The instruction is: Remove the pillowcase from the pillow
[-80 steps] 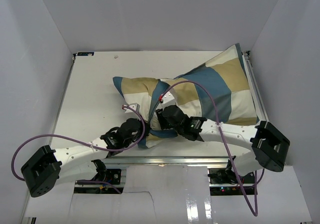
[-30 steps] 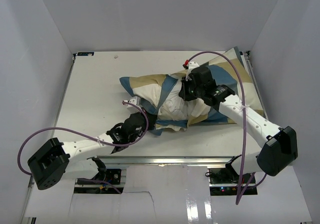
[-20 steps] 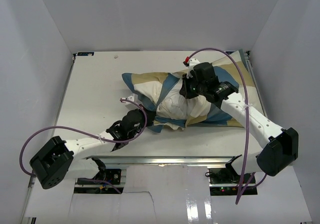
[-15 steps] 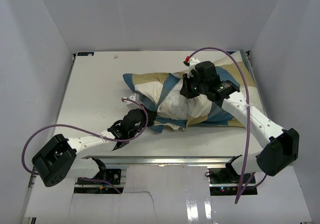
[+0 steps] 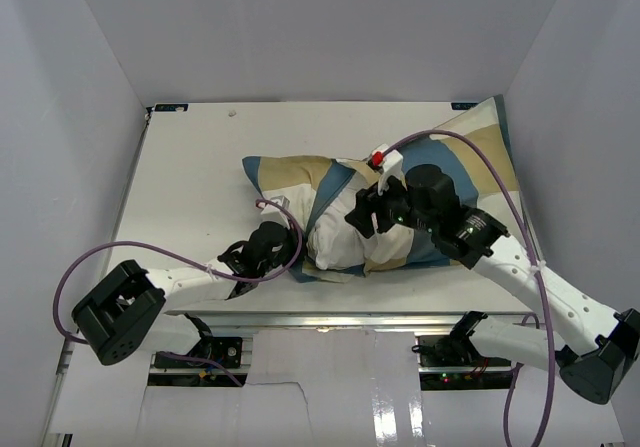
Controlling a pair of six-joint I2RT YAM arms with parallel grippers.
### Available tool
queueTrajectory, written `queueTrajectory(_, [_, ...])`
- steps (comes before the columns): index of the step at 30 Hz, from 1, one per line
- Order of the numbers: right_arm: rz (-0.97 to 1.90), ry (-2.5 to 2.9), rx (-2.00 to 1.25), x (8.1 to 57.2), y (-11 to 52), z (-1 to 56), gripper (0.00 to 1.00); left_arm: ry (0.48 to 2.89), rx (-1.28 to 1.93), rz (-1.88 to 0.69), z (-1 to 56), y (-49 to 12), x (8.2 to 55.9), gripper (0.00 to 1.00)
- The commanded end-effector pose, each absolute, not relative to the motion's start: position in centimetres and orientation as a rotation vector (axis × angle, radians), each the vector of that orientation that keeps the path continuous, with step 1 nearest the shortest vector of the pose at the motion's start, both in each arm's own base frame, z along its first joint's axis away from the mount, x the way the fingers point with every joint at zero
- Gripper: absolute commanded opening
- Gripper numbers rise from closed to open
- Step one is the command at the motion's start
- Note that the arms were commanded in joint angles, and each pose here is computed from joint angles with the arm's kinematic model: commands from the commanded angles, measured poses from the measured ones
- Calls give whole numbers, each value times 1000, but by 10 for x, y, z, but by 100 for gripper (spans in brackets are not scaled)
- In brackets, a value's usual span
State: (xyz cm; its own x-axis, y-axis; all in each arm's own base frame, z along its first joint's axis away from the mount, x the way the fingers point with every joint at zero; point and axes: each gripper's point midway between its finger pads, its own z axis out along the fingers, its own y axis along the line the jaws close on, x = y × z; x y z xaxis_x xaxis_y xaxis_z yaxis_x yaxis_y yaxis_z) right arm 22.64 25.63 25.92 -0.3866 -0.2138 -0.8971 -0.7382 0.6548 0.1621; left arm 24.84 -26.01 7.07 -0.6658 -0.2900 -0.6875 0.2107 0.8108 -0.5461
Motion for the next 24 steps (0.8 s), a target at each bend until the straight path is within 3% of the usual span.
queueTrajectory(1, [695, 1815, -781, 214, 271, 271, 70, 2232, -5, -762, 56, -255, 235, 0])
queueTrajectory(2, [683, 1811, -808, 209, 274, 264, 76, 2225, -9, -767, 57, -255, 235, 0])
queueTrajectory(8, [556, 1804, -959, 191, 298, 213, 92, 2195, -25, -811, 67, -255, 232, 0])
queueTrajectory(15, [248, 1873, -932, 219, 306, 150, 95, 2174, -39, -811, 71, -249, 230, 0])
queueTrajectory(16, [176, 1886, -892, 228, 298, 145, 93, 2171, -39, -808, 71, -247, 230, 0])
queueTrajectory(18, [139, 1933, -844, 233, 296, 132, 76, 2165, -44, -810, 72, -246, 229, 0])
queueTrajectory(19, [125, 1952, -787, 239, 291, 131, 55, 2160, -49, -803, 73, -243, 229, 0])
queueTrajectory(24, [166, 1931, -650, 248, 270, 156, 27, 2179, -89, -729, 70, -230, 230, 0])
